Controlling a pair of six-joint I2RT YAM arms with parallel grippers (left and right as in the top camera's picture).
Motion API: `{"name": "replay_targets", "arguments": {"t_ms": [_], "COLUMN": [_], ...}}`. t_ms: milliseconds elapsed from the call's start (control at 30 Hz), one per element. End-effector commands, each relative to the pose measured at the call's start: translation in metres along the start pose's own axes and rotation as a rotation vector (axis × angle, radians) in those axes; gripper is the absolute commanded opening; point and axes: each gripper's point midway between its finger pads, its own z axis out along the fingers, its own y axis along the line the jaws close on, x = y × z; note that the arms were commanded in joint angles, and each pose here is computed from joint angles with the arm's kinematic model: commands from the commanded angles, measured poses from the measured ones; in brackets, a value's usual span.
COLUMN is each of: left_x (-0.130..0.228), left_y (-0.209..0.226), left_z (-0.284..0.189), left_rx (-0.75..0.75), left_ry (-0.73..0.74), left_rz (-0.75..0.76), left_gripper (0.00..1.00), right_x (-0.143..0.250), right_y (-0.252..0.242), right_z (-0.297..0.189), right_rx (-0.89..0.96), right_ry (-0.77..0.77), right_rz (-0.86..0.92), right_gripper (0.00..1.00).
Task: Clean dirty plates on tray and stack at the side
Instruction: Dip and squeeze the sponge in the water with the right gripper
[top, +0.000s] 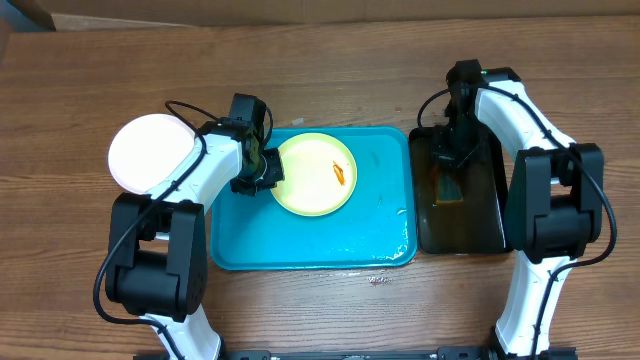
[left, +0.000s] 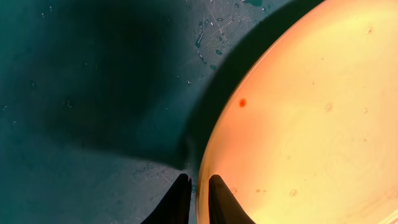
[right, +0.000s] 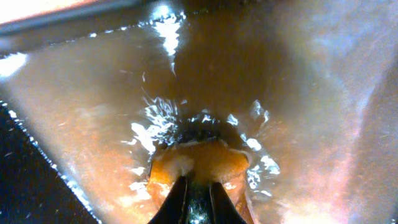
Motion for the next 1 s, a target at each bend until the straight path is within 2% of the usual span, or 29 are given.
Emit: {"name": "replay_targets", "arguments": {"t_ms": [0,33,100,267,600,633,667,733,767,800,867,967], "left_x": [0.006,0.006,0.006,0.007,0.007,0.007,0.007,0.007,0.007,0.007,0.008,0.008], "left_y": [0.000,0.000,0.000,0.000,0.000,0.000,0.000,0.000,0.000,0.000,0.000,0.001], "left_z": [0.005,0.005,0.005,0.005,0.005,0.005,0.005,0.005,0.005,0.005,0.005,0.005], "left_rx": [-0.002,-0.002,-0.002,-0.003,-0.004,-0.004,-0.004,-0.004,-0.004,-0.004,-0.005,-0.005], "left_ry": [0.018,0.018,0.019,0.022,0.022,0.022,0.022,0.022,0.023,0.024,0.024,0.025], "left_rz": [0.024,0.024,0.024,0.023,0.023,0.023,0.023,0.023,0.023,0.023,0.023,0.023], "left_gripper": [0.14,0.16,0.17,0.17,0.17,0.17,0.17,0.17,0.17,0.17,0.17,0.17], "right_x": [0.001,0.002,0.001,0.007,0.016,0.015,0.013,0.011,0.011,0.009,0.008,0.011], "right_y": [0.000,0.000,0.000,-0.001,-0.005,-0.005,-0.004,-0.004,-0.004,-0.003,-0.003,-0.004], "right_z": [-0.011,-0.015,-0.022,-0.031,-0.005,-0.002,0.001,0.002,0.002,0.000,-0.005,-0.010], "right_rx": [-0.006,-0.005,-0.005,0.002,0.009,0.008,0.005,0.003,0.002,0.001,0.001,0.004], "right_ry": [-0.021,-0.018,-0.016,0.010,0.034,0.028,0.019,0.011,0.009,0.005,0.003,0.017], "right_rz": [0.000,0.000,0.001,0.003,0.005,0.004,0.004,0.002,0.002,0.001,0.001,0.000], "right_gripper": [0.28,0.40,0.48,0.54,0.54,0.52,0.45,0.04,0.04,0.07,0.42,0.51]}}
